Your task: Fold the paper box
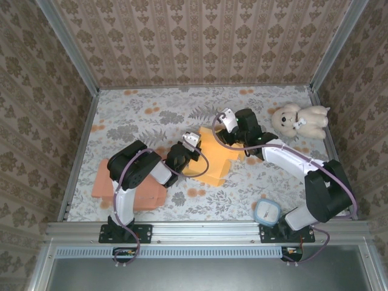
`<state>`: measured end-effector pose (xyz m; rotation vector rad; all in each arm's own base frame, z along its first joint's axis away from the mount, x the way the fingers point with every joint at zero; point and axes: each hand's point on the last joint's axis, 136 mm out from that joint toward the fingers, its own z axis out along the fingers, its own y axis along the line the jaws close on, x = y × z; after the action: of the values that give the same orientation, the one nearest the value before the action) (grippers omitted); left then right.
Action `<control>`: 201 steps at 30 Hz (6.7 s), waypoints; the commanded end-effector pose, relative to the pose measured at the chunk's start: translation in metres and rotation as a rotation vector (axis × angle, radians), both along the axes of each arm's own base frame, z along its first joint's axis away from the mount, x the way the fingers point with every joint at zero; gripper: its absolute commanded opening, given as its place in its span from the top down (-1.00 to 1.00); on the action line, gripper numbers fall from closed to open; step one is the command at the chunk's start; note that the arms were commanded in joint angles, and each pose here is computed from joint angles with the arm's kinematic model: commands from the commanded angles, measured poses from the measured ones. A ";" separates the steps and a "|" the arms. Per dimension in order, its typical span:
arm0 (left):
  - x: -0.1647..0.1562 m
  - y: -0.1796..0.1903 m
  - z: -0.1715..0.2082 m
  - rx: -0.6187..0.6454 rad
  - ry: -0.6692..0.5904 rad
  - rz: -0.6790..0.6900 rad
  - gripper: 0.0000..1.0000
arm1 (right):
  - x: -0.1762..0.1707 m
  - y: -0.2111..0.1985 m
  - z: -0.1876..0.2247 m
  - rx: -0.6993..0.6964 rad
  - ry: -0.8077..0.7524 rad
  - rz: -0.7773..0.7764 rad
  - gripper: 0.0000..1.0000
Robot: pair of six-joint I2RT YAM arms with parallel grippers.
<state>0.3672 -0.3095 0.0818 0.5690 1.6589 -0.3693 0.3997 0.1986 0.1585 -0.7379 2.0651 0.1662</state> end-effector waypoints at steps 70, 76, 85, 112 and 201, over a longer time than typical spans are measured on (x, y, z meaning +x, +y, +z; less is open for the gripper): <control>0.010 -0.008 0.009 -0.013 0.014 0.105 0.84 | -0.015 0.010 -0.068 0.092 0.159 -0.208 0.17; 0.005 0.008 0.006 -0.079 0.111 0.001 0.35 | -0.014 0.010 -0.072 0.086 0.169 -0.213 0.17; 0.001 0.008 -0.002 -0.118 0.148 -0.048 0.08 | -0.014 0.009 -0.069 0.091 0.167 -0.220 0.17; 0.014 0.000 -0.017 0.004 0.130 0.137 1.00 | -0.016 0.006 -0.025 0.195 0.136 -0.273 0.03; -0.010 0.026 -0.006 -0.231 0.355 0.281 1.00 | -0.043 -0.038 -0.084 0.412 0.247 -0.595 -0.19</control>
<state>0.3618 -0.2820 0.0713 0.1087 1.9629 -0.4215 0.3540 0.1612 0.0785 0.1332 2.3072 0.3161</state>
